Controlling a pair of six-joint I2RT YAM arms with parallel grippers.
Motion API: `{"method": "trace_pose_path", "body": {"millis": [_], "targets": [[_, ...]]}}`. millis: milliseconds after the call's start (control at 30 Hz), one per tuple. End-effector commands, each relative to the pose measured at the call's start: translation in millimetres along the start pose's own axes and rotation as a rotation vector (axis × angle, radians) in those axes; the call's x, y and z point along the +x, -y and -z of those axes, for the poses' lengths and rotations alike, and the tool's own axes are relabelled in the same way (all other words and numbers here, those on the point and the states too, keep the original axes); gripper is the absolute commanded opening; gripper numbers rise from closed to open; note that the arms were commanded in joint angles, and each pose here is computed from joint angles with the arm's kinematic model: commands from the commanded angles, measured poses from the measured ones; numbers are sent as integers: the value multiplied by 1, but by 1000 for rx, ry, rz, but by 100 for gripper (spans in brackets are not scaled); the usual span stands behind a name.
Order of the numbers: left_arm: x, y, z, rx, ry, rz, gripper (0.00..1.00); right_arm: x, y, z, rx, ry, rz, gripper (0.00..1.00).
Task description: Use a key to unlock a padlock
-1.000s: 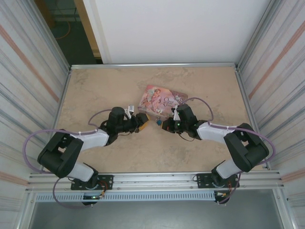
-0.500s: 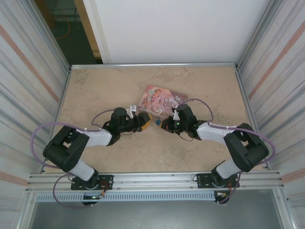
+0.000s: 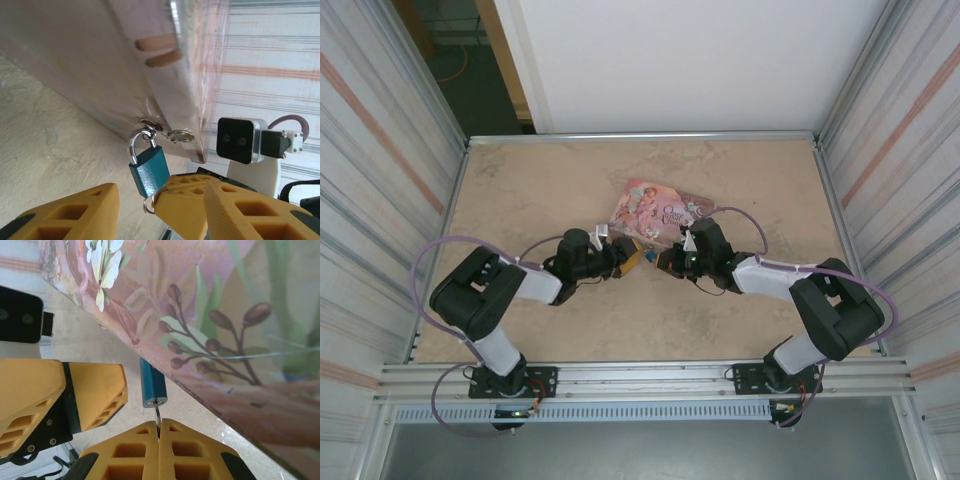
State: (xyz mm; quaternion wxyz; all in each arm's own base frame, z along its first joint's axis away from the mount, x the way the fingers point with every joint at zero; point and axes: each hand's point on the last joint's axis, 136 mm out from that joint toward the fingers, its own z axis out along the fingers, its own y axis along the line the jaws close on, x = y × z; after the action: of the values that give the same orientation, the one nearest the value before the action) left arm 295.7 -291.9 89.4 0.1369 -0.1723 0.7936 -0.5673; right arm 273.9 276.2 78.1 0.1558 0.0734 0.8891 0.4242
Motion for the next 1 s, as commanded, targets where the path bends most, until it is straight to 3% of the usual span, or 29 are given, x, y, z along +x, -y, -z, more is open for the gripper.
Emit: {"method": "trace_pose_path", "body": {"millis": [0,967], "targets": [[6,6,-5,38,-23,14,48,-8,-24,0,-63,17,10,0],[10,5,-30,105,-42,122,37,-7,-33,-1,-100,15,-18,0]]}}
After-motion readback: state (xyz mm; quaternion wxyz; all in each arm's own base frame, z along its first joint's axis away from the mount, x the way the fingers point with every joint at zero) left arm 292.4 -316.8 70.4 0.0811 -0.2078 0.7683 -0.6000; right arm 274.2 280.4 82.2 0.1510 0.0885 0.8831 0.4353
